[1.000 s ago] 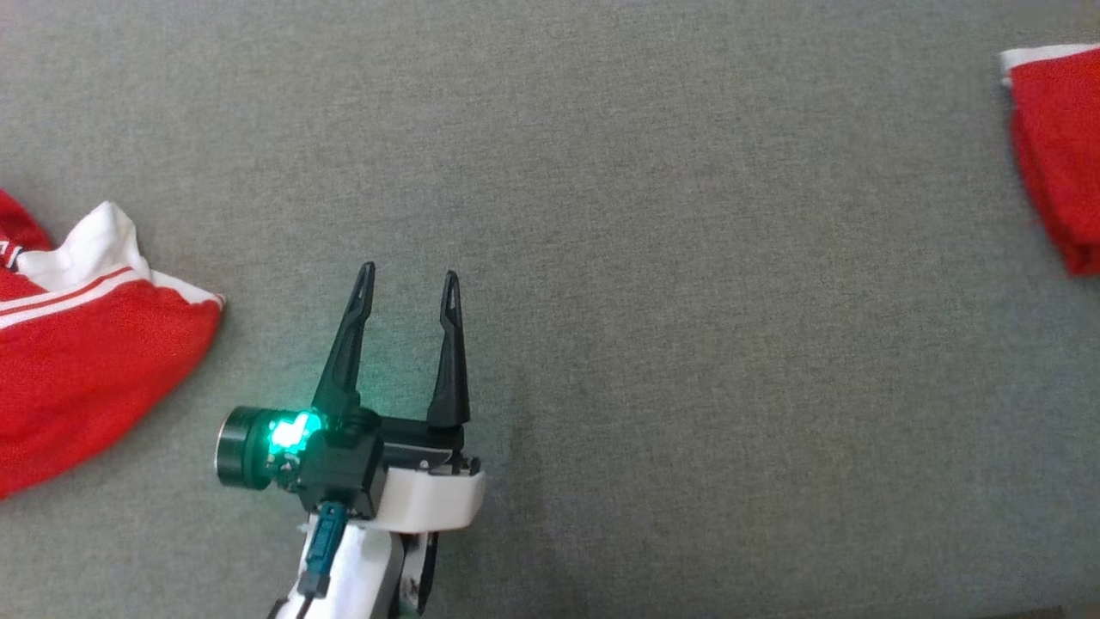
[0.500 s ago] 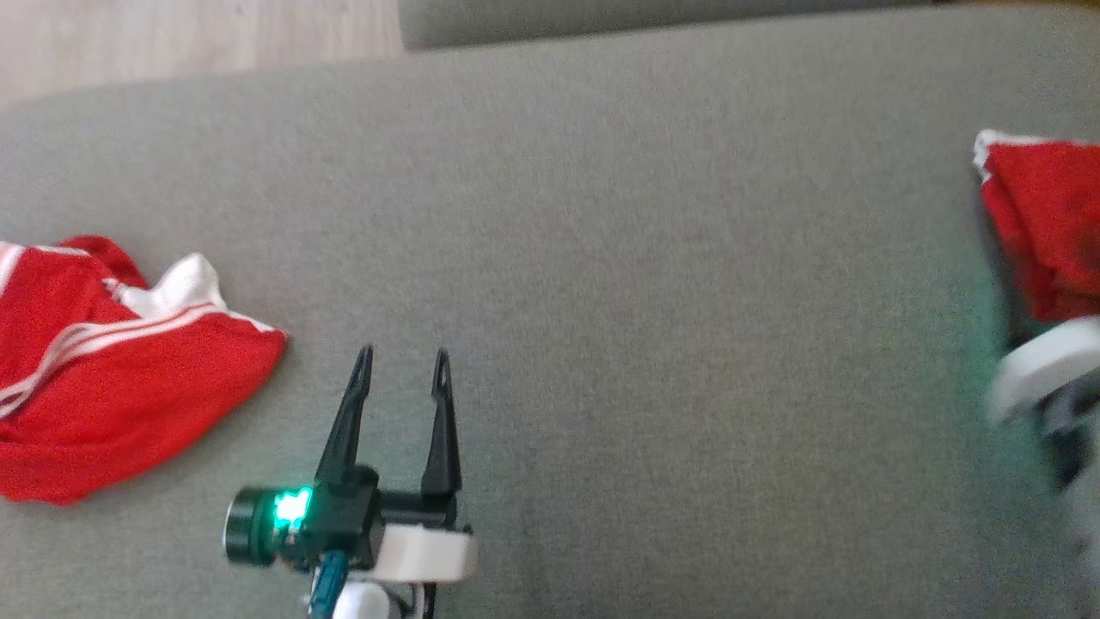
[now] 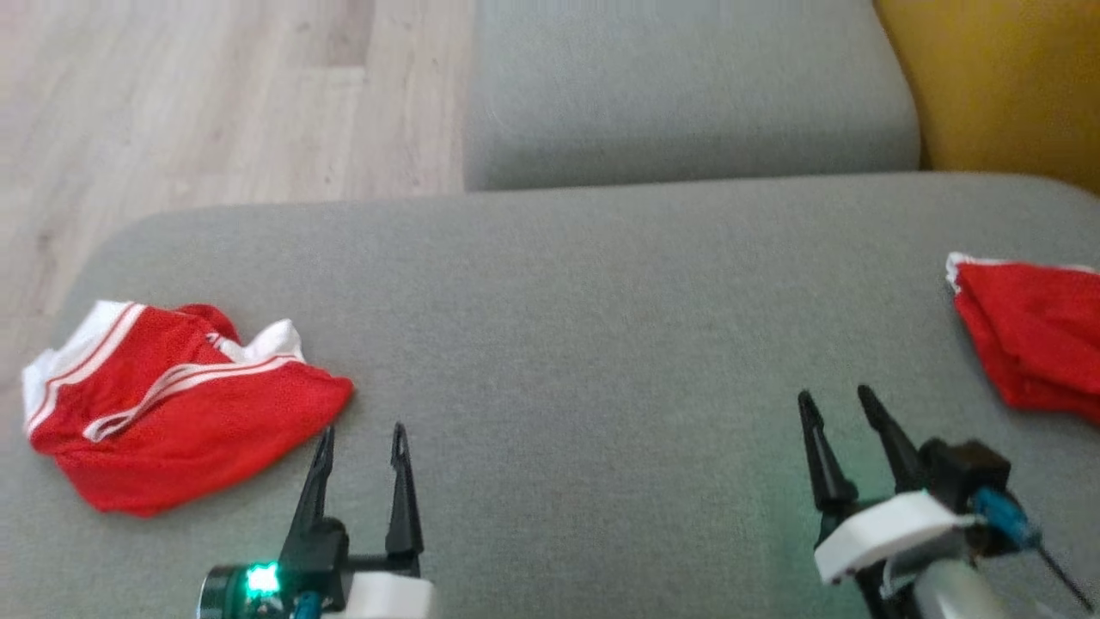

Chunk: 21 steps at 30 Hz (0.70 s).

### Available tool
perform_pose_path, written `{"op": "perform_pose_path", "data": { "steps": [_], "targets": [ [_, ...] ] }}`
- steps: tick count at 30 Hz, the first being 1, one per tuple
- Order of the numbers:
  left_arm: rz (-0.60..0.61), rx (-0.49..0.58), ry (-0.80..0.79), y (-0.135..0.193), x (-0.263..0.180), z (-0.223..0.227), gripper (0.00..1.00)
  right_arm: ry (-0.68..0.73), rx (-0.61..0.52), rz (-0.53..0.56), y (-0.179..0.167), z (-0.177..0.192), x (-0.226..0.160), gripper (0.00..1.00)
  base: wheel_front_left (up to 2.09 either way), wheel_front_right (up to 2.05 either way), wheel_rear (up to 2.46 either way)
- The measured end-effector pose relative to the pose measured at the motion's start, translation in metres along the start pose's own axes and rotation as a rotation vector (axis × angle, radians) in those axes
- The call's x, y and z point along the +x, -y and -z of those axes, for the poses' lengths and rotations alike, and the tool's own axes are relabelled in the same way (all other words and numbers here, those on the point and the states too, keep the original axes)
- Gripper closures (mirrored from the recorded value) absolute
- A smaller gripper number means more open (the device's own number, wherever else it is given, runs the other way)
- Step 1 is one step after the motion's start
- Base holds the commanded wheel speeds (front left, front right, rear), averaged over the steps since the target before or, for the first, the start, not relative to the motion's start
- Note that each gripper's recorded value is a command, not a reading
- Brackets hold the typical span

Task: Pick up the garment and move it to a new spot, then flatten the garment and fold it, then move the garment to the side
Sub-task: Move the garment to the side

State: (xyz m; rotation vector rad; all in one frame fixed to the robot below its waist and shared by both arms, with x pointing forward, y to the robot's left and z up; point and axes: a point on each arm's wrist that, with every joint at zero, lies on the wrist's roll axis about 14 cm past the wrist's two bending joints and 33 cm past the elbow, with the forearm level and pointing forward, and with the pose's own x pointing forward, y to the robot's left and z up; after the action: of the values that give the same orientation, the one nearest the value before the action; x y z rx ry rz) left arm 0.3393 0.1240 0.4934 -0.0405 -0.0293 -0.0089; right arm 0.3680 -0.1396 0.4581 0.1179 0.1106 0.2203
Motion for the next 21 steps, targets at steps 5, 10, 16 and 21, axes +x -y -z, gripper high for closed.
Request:
{"op": "perform_pose_path", "data": {
  "steps": [5, 10, 16, 21],
  "targets": [
    [-0.06, 0.007, -0.009, -0.019, -0.016, 0.005, 0.0, 0.051, 0.037, -0.019, -0.019, -0.007, -0.019, 0.0, 0.0, 0.0, 0.0],
    [-0.066, 0.018, -0.017, -0.026, -0.022, 0.008, 0.0, 0.038, 0.003, -0.017, -0.022, 0.0, -0.028, 0.0, 0.0, 0.0, 0.0],
    [-0.051, 0.04, -0.058, -0.028, -0.023, 0.021, 0.0, 0.04, -0.025, 0.009, -0.016, -0.001, -0.026, 0.0, 0.0, 0.0, 0.0],
    [-0.051, 0.049, -0.05, -0.031, -0.018, 0.018, 0.0, 0.038, -0.022, 0.03, -0.01, -0.001, -0.026, 0.0, 0.0, 0.0, 0.0]
  ]
}}
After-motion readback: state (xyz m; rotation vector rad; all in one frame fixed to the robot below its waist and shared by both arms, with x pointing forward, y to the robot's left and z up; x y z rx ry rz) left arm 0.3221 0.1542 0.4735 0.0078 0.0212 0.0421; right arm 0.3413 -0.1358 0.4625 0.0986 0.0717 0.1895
